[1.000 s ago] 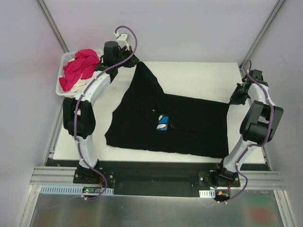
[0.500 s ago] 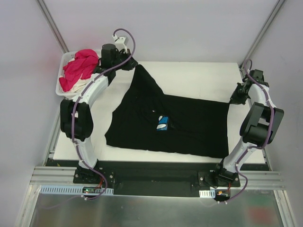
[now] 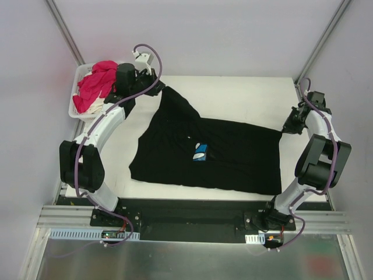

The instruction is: Fold and stack the t-shirts

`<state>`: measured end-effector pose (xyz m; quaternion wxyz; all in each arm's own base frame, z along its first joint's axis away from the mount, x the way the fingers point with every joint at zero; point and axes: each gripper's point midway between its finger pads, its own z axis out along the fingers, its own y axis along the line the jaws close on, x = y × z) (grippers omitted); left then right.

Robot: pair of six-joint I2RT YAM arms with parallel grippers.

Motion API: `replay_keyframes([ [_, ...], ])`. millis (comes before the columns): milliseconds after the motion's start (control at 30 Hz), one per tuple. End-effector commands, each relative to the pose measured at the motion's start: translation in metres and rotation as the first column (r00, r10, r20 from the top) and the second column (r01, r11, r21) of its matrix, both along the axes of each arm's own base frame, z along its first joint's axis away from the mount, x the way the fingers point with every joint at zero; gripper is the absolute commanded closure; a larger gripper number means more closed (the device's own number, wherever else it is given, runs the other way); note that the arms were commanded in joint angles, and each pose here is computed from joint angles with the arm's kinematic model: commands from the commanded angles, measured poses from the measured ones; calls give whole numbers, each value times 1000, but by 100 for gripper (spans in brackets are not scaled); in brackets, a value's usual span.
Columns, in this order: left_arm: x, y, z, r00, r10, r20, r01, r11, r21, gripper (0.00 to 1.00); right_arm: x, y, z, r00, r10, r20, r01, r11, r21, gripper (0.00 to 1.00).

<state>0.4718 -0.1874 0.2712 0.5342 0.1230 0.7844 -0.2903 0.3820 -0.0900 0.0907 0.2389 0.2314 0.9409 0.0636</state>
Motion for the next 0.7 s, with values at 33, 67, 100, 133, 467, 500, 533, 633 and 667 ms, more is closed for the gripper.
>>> replay_keyframes([
  [33,-20,5,25,992,-35,117,34,999,17,100,-8,-2,20,997,-23,71,25,999,-23,99],
  [67,-24,6,29,991,-34,129,32,999,16,100,-9,-1,24,996,-25,84,28,999,-25,99],
  [100,-27,6,29,991,-37,130,35,999,15,100,-13,0,21,997,-28,78,30,999,-24,99],
  [133,-30,7,25,992,-38,123,36,999,19,100,-15,0,21,996,-30,80,32,999,-26,99],
  [467,-61,16,35,986,-34,163,30,999,27,100,-35,-2,24,995,-62,78,67,996,-62,99],
  [500,-64,17,34,986,-32,165,27,999,30,100,-36,-1,23,995,-63,78,68,996,-60,99],
  [533,-68,19,33,986,-26,167,21,999,31,100,-37,0,25,994,-63,84,68,996,-60,99],
  [633,-77,21,30,986,-23,165,18,999,32,100,-43,1,23,995,-65,77,70,996,-58,99],
  [667,-79,22,29,987,-18,162,13,999,30,100,-46,1,20,995,-73,68,78,995,-61,99],
])
